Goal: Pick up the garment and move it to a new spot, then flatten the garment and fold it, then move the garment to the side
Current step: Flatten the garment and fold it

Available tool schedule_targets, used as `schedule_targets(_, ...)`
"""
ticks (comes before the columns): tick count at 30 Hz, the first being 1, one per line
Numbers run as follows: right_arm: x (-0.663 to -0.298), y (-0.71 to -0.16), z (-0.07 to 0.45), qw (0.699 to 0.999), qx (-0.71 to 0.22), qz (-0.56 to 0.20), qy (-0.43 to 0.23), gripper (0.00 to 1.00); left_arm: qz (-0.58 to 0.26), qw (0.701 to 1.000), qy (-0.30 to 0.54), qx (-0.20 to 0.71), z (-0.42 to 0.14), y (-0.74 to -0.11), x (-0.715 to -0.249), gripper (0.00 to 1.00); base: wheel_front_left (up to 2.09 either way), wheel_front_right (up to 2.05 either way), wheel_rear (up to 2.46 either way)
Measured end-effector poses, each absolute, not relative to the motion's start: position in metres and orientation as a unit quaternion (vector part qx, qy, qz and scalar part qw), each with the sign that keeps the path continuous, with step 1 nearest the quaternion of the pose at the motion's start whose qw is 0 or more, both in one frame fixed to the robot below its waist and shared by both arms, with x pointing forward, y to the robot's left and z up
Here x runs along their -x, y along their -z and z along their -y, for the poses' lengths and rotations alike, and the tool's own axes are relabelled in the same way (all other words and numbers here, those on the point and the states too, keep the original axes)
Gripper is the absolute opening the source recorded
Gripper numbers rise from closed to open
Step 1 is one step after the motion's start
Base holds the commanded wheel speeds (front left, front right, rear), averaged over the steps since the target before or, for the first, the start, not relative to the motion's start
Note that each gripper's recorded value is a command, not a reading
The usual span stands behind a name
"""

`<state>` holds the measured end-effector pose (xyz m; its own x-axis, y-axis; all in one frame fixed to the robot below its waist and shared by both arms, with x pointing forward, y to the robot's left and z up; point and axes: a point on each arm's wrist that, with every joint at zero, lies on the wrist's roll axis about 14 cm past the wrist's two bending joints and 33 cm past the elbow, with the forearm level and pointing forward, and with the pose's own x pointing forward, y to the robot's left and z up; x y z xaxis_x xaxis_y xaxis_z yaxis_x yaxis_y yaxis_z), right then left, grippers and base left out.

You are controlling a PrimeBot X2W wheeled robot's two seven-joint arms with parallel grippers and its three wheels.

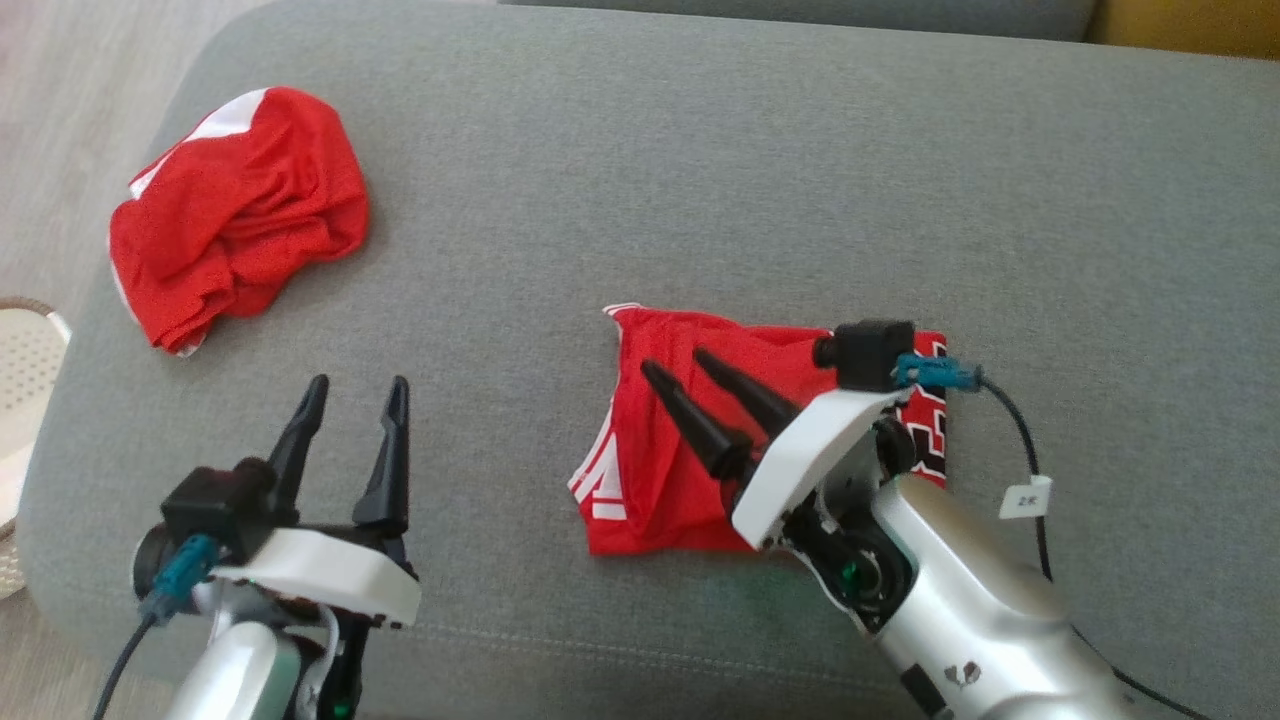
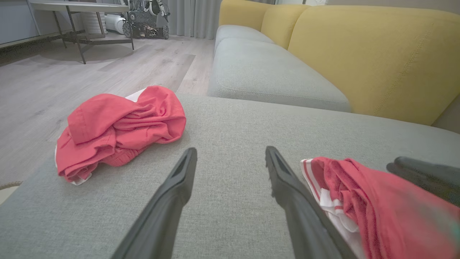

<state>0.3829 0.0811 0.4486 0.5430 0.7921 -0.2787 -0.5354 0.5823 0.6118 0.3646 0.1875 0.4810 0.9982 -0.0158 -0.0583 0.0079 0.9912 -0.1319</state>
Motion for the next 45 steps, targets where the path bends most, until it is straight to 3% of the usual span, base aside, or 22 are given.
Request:
schedule_targets(6,-0.421,-0.488,-0.049,0.890,-0.245,-0.160,-0.350,1.00,-0.025,0.998,0.011,0.061,-0.187,-0.482,-0.370,1.00,0.00,0.00,0.00)
schedule_targets(14,-0.462,-0.514,0.073,0.960,-0.165,-0.048,-0.220,1.00,-0.008,0.998,0.017,0.053,-0.184,-0.493,-0.378,1.00,0.00,0.00,0.00)
schedule_targets(23,-0.425,-0.510,0.167,0.990,-0.095,-0.036,-0.102,1.00,-0.006,0.999,0.024,0.047,-0.181,-0.496,-0.374,1.00,0.00,0.00,0.00)
schedule_targets(30,-0.404,-0.532,0.175,0.995,-0.062,-0.010,-0.080,1.00,-0.002,0.999,0.027,0.040,-0.181,-0.502,-0.369,1.00,0.00,0.00,0.00)
schedule_targets(45,-0.357,-0.524,0.180,0.995,-0.070,-0.038,-0.058,1.00,-0.018,0.999,0.038,0.026,-0.178,-0.501,-0.336,1.00,0.00,0.00,0.00)
